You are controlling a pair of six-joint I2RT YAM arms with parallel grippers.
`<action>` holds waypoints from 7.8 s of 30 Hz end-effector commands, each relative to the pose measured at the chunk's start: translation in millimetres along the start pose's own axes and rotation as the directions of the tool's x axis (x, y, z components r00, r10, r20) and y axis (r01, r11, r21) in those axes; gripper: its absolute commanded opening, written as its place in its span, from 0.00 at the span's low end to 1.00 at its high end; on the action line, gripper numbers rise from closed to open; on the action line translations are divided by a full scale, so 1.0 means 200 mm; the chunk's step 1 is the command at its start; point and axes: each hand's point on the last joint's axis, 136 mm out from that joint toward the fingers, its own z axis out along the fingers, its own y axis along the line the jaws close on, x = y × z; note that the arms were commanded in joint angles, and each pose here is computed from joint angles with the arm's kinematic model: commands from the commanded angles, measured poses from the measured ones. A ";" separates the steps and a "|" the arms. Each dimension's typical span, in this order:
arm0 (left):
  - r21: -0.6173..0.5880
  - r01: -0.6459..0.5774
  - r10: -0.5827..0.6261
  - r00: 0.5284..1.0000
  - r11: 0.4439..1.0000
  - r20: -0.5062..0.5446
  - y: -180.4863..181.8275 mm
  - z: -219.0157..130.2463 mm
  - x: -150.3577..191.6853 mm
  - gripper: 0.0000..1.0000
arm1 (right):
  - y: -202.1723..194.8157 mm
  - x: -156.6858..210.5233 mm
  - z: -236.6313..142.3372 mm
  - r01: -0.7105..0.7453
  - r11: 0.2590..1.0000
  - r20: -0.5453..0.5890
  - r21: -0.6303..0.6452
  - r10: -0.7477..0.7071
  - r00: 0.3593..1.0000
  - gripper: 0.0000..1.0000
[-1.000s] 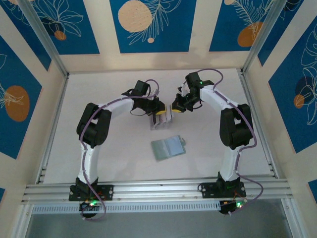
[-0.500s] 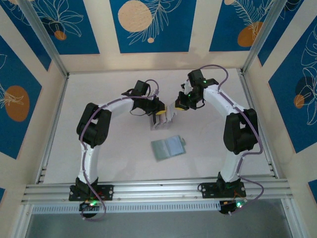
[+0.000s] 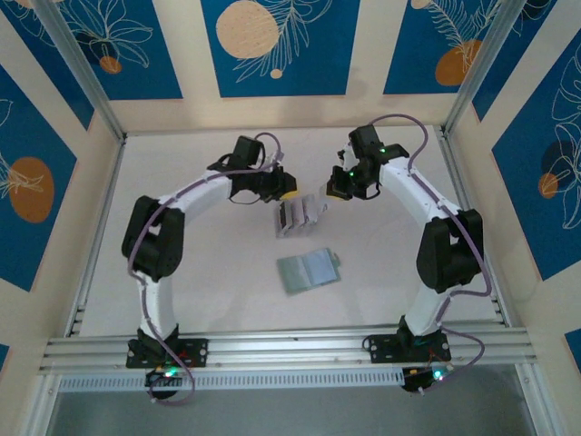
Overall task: Put the credit cards into the card holder
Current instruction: Pick up the credit card from the storage box, then insert the credit card into the card slot.
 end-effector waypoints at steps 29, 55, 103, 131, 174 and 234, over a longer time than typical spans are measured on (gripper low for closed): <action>-0.399 -0.254 0.139 0.946 0.881 -0.294 0.38 0.04 1.09 0.16 | 0.12 0.82 -0.03 0.179 0.909 0.039 -0.377 -0.178 0.983 0.00; -0.486 -0.312 0.130 0.920 0.817 -0.371 0.53 0.20 1.08 0.15 | -0.04 0.90 0.12 0.088 0.935 -0.037 -0.344 -0.107 0.994 0.00; -0.559 -0.370 0.073 0.874 0.742 -0.480 0.86 -0.10 1.12 0.08 | 0.03 1.01 0.40 -0.041 0.903 -0.355 -0.428 -0.126 0.926 0.03; -0.560 -0.363 0.065 0.874 0.745 -0.481 0.87 -0.13 1.13 0.08 | 0.08 1.00 0.42 0.031 0.889 -0.340 -0.457 -0.207 0.917 0.05; -0.550 -0.351 0.065 0.880 0.758 -0.471 0.86 -0.14 1.13 0.08 | 0.15 0.97 0.45 0.029 0.858 -0.352 -0.512 -0.241 0.904 0.05; -0.465 -0.121 -0.057 0.935 0.877 -0.349 0.88 -0.19 1.17 0.05 | 0.11 0.96 0.65 0.011 0.921 -0.411 -0.390 -0.185 0.893 0.04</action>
